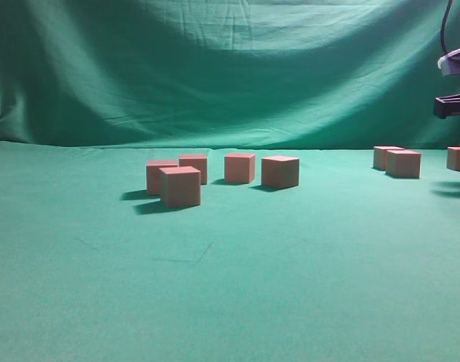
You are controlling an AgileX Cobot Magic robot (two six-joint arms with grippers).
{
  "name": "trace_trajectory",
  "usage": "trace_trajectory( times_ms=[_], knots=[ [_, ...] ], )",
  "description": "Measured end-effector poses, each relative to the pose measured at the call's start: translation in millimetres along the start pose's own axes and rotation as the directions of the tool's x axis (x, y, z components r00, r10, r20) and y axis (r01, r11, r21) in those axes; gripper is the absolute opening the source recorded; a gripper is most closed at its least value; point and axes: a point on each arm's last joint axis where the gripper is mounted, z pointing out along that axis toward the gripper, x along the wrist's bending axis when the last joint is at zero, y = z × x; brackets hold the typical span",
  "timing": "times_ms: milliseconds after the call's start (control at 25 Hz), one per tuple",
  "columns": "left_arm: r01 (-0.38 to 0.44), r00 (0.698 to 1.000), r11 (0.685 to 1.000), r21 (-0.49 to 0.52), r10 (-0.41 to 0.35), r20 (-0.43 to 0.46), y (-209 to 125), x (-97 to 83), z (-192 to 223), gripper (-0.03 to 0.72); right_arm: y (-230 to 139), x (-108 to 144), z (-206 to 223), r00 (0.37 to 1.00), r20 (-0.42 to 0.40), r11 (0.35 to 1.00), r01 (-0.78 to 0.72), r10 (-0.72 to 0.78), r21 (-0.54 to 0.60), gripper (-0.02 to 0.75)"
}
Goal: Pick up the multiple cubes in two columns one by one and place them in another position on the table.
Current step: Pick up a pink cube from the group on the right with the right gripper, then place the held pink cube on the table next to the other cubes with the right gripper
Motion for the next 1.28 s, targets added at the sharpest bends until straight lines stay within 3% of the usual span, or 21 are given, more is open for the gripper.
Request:
trace_trajectory(
  times_ms=[360,520,640,800,960,1080,1280],
  knots=[
    [0.0,1.0,1.0,0.0,0.0,0.0,0,0.0,0,0.0,-13,9,-28,0.998,-0.043,0.993,-0.036,0.042,0.114,0.267],
    [0.0,1.0,1.0,0.0,0.0,0.0,0,0.0,0,0.0,-20,47,-82,0.989,-0.122,0.996,0.085,-0.08,0.032,0.267],
    [0.0,1.0,1.0,0.0,0.0,0.0,0,0.0,0,0.0,-35,91,-116,0.958,-0.175,0.973,0.225,-0.229,-0.046,0.267],
    [0.0,1.0,1.0,0.0,0.0,0.0,0,0.0,0,0.0,-62,147,-141,0.881,-0.219,0.908,0.406,-0.419,-0.104,0.267],
    [0.0,1.0,1.0,0.0,0.0,0.0,0,0.0,0,0.0,-90,190,-153,0.752,-0.232,0.787,0.595,-0.617,-0.164,0.267],
    [0.0,1.0,1.0,0.0,0.0,0.0,0,0.0,0,0.0,-103,209,-159,0.644,-0.223,0.682,0.696,-0.732,-0.224,0.267],
    [0.0,1.0,1.0,0.0,0.0,0.0,0,0.0,0,0.0,-109,221,-160,0.518,-0.2,0.555,0.784,-0.832,-0.278,0.267]
  ],
)
